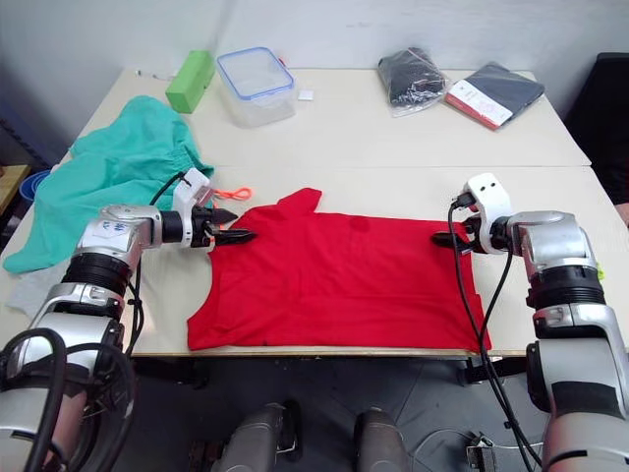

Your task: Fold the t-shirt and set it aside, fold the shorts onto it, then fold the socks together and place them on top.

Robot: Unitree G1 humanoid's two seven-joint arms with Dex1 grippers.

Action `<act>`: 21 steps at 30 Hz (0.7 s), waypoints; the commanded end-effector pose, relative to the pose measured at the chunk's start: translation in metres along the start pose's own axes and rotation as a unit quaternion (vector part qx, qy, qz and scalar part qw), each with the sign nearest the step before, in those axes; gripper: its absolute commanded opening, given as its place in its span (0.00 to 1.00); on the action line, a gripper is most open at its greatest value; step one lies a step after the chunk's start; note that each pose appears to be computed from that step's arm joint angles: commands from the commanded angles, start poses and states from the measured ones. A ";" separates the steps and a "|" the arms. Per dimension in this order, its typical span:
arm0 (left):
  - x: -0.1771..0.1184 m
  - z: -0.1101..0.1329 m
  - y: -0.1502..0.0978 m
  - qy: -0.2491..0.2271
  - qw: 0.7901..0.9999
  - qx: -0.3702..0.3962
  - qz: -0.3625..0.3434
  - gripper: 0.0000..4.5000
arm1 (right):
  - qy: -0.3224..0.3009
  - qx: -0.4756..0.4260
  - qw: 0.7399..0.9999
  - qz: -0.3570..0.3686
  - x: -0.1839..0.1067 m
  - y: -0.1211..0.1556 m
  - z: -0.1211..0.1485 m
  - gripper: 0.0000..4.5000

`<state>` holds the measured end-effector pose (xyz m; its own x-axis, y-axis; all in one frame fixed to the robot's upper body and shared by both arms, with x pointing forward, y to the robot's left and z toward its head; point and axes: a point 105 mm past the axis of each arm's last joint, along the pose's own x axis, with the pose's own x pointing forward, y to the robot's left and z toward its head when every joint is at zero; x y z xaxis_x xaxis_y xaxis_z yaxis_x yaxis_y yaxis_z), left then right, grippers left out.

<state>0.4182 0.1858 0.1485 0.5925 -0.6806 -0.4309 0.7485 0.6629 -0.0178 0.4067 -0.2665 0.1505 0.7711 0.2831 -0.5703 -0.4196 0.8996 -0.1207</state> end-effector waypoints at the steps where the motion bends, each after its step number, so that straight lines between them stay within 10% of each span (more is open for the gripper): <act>1: 0.003 0.008 -0.003 -0.006 1.000 0.014 -0.012 0.86 | 0.005 -0.023 1.000 -0.011 -0.005 -0.005 0.006 0.65; 10: 0.006 0.010 -0.008 -0.013 0.999 0.012 -0.028 0.24 | -0.004 -0.017 1.000 -0.022 -0.005 -0.013 0.006 0.00; 13: 0.003 0.013 -0.009 -0.021 0.999 0.018 -0.033 0.02 | -0.013 -0.023 0.999 -0.024 -0.006 -0.014 0.007 0.00; 21: -0.017 0.018 -0.020 -0.053 0.987 0.139 -0.058 0.00 | -0.125 -0.099 0.987 -0.002 -0.027 0.005 0.023 0.00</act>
<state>0.4025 0.1793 0.1553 0.5143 -0.7679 -0.3817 0.8469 0.5248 0.0854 0.3993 -0.2632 0.1523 0.8160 0.3402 -0.4673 -0.4783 0.8514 -0.2154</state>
